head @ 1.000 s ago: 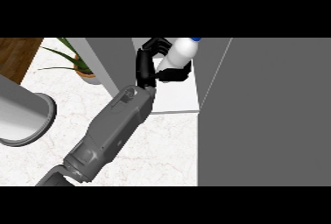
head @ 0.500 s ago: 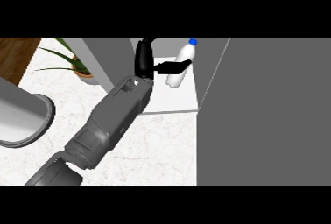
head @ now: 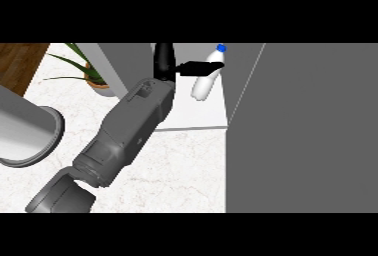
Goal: Pick up the bottled water, place it into the cabinet and close the cabinet
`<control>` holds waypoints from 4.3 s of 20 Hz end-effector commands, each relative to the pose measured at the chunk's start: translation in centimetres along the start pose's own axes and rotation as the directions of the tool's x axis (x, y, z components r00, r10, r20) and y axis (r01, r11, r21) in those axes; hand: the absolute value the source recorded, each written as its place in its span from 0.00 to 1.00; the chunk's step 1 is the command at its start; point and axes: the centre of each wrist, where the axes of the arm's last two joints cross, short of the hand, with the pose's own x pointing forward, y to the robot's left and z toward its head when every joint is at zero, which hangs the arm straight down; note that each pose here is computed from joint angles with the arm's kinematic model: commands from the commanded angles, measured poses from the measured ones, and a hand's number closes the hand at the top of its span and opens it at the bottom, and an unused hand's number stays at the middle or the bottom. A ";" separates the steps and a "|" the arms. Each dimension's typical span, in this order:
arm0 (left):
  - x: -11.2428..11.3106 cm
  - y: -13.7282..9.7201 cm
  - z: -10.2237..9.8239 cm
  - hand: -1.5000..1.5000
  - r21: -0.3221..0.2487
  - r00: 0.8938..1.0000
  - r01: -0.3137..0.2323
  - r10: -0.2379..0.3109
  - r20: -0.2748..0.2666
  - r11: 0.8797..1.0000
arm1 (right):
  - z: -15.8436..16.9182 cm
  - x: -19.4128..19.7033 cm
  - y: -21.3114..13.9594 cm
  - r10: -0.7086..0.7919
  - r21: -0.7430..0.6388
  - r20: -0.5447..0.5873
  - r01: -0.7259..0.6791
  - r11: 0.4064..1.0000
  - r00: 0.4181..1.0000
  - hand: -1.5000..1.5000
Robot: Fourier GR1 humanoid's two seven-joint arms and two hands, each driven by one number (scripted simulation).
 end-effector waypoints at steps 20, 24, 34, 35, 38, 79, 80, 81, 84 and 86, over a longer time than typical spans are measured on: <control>0.9 -1.5 9.8 0.00 -0.197 0.937 -0.347 0.347 -0.035 0.917 | -1.7 2.3 1.6 -0.001 0.008 0.031 0.000 1.000 1.000 0.00; 0.7 0.5 12.7 0.00 -0.213 0.929 -0.367 0.369 -0.035 0.905 | -1.3 3.0 1.1 -0.002 -0.003 0.026 0.002 1.000 1.000 0.00; 2.0 4.5 19.4 0.00 -0.202 0.900 -0.435 0.431 -0.064 0.877 | -3.2 2.8 2.9 -0.008 0.181 -0.057 0.018 0.983 0.998 1.00; 1.7 4.4 20.0 0.00 -0.208 0.901 -0.432 0.428 -0.067 0.877 | -3.2 3.2 2.7 -0.029 0.238 -0.087 0.049 0.970 0.996 1.00; 3.1 6.8 21.0 0.00 -0.215 0.903 -0.428 0.422 -0.073 0.878 | -3.6 2.5 3.1 -0.041 0.327 -0.081 0.065 0.943 0.996 1.00; 3.6 20.7 28.1 0.00 -0.056 0.911 -0.413 0.412 -0.022 0.909 | -13.4 4.0 17.3 -0.009 0.613 0.038 -0.017 0.790 0.999 1.00; 3.7 20.7 27.8 0.00 -0.079 0.910 -0.415 0.415 -0.020 0.906 | -13.5 4.0 17.4 -0.009 0.614 0.049 -0.023 0.789 0.999 1.00; 4.0 21.1 27.2 0.00 -0.079 0.905 -0.425 0.425 -0.022 0.902 | -13.8 4.0 17.6 0.012 0.625 0.051 -0.041 0.779 0.999 1.00; 3.7 21.4 28.1 0.00 -0.089 0.910 -0.415 0.414 -0.036 0.905 | -14.8 3.6 17.6 0.030 0.616 0.065 -0.064 0.785 0.997 1.00; 3.8 21.5 27.8 0.00 -0.101 0.909 -0.418 0.416 -0.040 0.903 | -15.0 3.9 17.5 0.025 0.626 0.072 -0.064 0.777 0.997 1.00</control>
